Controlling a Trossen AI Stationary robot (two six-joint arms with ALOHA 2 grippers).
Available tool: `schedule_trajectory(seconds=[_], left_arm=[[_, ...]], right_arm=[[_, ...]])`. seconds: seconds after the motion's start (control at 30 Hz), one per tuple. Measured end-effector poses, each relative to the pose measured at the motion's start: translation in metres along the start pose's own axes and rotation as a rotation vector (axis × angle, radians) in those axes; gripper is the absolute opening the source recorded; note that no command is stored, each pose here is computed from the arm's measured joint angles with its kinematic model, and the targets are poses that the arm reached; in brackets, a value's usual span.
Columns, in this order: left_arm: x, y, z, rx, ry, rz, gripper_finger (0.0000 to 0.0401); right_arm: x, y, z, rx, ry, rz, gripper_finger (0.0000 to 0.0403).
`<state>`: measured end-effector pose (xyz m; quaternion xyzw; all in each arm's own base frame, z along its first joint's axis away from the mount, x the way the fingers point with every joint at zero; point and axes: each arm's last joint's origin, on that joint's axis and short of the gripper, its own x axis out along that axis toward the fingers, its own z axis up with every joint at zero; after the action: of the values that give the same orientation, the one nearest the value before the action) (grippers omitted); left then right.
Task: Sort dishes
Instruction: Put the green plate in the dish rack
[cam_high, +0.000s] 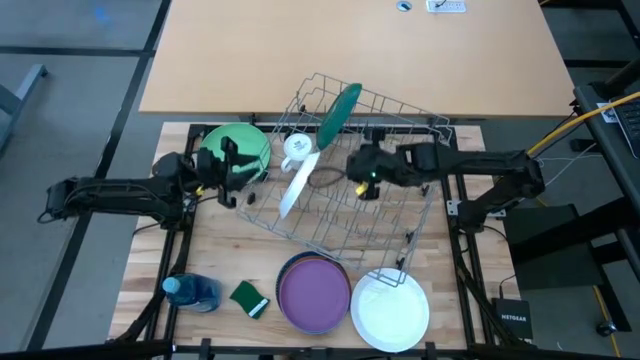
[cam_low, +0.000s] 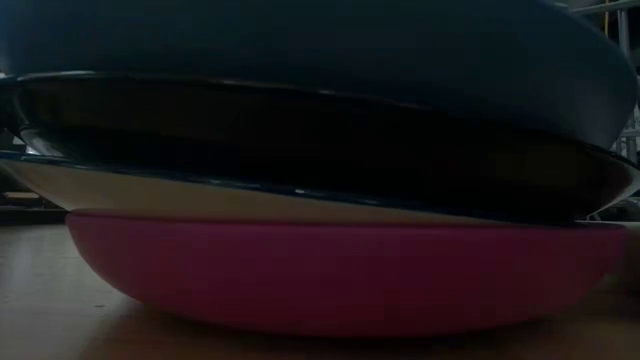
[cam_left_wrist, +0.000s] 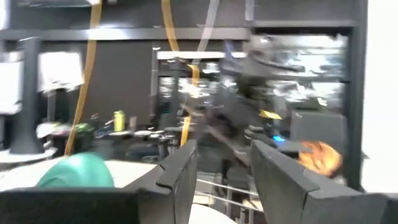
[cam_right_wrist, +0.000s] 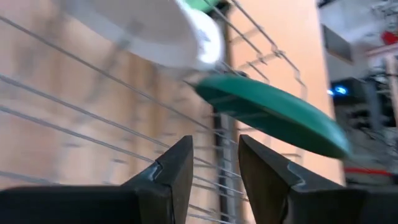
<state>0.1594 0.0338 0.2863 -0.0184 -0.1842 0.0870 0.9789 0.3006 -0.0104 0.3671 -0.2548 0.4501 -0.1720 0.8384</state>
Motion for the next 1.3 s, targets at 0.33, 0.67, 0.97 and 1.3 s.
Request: schedule_trajectory(seconds=[0.33, 0.67, 0.97, 1.3], left_arm=[[-0.008, 0.039, 0.016, -0.08, 0.068, 0.431, 0.0141], [-0.017, 0.087, 0.042, -0.053, 0.356, 0.823, 0.0141], [-0.033, 0.128, 0.028, -0.106, 0.675, 1.087, 0.0141], [-0.024, 0.155, 0.008, -0.18, 0.864, 1.128, 0.0141]], right_arm=[[-0.025, 0.039, 0.012, 0.026, -0.11, 0.151, 0.0131], [-0.03, 0.047, 0.014, 0.039, -0.125, 0.208, 0.0131], [-0.03, 0.047, 0.014, 0.027, -0.126, 0.217, 0.0131], [-0.03, 0.048, 0.013, 0.018, -0.128, 0.253, 0.0131]])
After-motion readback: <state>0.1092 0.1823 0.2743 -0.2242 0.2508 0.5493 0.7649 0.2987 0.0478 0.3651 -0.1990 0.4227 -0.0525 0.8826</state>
